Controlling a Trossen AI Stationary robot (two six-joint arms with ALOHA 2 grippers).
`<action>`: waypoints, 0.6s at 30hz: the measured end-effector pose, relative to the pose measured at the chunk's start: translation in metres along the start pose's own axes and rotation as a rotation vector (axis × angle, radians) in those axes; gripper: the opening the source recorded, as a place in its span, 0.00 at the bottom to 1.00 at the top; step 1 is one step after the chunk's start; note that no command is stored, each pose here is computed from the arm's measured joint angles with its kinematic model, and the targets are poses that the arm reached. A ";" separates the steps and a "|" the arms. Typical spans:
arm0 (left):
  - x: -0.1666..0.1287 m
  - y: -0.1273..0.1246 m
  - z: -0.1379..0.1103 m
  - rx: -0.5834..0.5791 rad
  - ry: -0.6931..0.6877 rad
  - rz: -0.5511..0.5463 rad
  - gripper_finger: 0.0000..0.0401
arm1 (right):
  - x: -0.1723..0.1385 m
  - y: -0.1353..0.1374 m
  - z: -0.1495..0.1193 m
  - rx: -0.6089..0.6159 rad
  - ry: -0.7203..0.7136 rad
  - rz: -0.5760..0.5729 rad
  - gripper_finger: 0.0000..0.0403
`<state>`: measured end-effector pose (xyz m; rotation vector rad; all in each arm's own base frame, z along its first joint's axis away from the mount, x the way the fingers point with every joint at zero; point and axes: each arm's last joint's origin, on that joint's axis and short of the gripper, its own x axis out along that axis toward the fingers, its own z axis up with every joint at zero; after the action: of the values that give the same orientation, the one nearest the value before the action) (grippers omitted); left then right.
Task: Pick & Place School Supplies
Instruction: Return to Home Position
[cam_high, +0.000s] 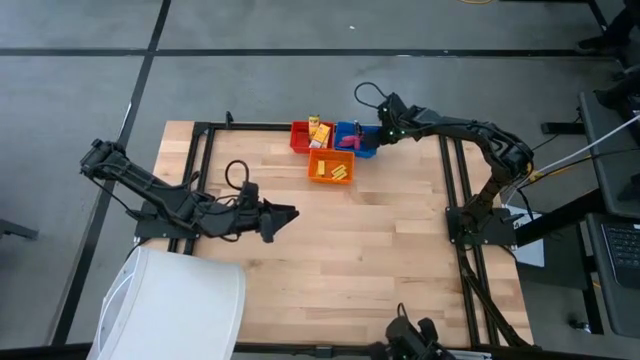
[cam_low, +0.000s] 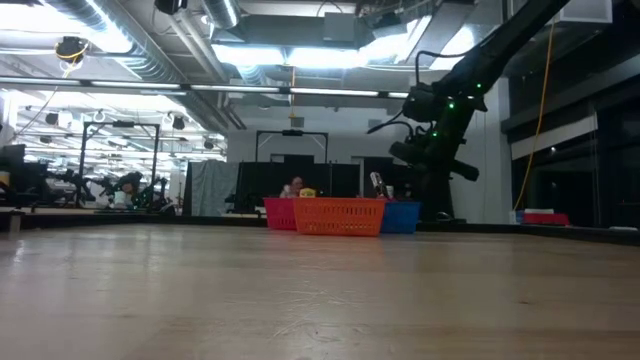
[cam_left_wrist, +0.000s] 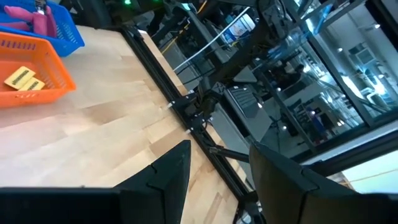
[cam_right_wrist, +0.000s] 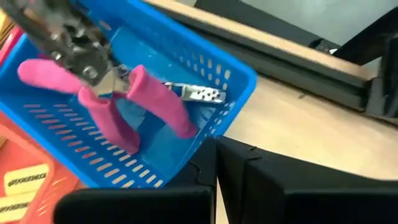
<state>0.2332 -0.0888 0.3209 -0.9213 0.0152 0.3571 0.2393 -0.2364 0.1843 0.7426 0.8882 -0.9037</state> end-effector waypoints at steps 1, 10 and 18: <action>-0.001 0.000 -0.001 0.000 0.001 -0.002 0.40 | 0.000 -0.001 0.001 0.002 -0.004 -0.005 0.00; -0.005 -0.002 -0.004 0.000 -0.012 0.002 0.40 | -0.002 -0.007 -0.005 0.008 0.065 -0.028 0.00; -0.005 -0.002 -0.003 0.017 -0.028 0.012 0.40 | -0.002 0.008 -0.014 -0.014 0.113 0.011 0.00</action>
<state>0.2300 -0.0939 0.3210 -0.8995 -0.0023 0.3806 0.2410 -0.2206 0.1816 0.7916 0.9887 -0.8515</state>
